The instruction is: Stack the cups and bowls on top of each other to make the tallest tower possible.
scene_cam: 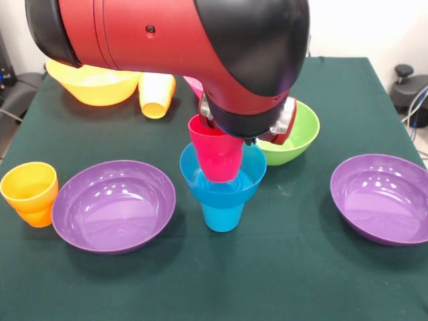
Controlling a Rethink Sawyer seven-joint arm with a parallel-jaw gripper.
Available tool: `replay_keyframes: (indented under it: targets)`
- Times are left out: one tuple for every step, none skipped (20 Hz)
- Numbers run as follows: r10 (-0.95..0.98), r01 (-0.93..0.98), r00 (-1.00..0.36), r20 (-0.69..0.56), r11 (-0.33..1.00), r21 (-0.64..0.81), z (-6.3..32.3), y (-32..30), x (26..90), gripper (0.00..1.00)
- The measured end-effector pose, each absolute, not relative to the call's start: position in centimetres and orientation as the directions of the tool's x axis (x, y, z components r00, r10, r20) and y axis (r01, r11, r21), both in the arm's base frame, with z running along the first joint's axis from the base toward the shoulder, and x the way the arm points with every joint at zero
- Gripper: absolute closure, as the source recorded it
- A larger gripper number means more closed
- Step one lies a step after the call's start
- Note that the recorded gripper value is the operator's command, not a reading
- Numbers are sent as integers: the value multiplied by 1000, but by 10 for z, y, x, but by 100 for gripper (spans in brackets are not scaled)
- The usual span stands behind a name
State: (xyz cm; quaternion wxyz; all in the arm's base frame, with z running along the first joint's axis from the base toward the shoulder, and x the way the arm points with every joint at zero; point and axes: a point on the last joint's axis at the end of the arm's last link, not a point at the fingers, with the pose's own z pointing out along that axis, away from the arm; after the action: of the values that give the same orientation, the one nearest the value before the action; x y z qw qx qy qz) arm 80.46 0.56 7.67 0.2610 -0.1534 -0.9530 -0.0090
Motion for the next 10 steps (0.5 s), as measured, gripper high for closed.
replay_keyframes:
  targets:
    - [288, 297, -819, 496, 953, -62, 77, 6, 805, 100]
    - [288, 297, -821, 494, 953, -61, 77, 7, 806, 100]
    - [288, 298, -822, 491, 953, -60, 77, 7, 806, 100]
    - [288, 298, -824, 489, 953, -58, 77, 8, 806, 100]
    - [287, 299, -826, 486, 953, -56, 77, 8, 807, 100]
    - [287, 300, -827, 483, 953, -53, 76, 8, 808, 100]
    - [287, 301, -828, 481, 952, -50, 76, 9, 808, 100]
    - [287, 302, -829, 480, 952, -49, 76, 9, 808, 100]
    - [287, 302, -829, 479, 952, -47, 76, 9, 808, 100]
    - [288, 303, -829, 480, 952, -47, 76, 9, 808, 100]
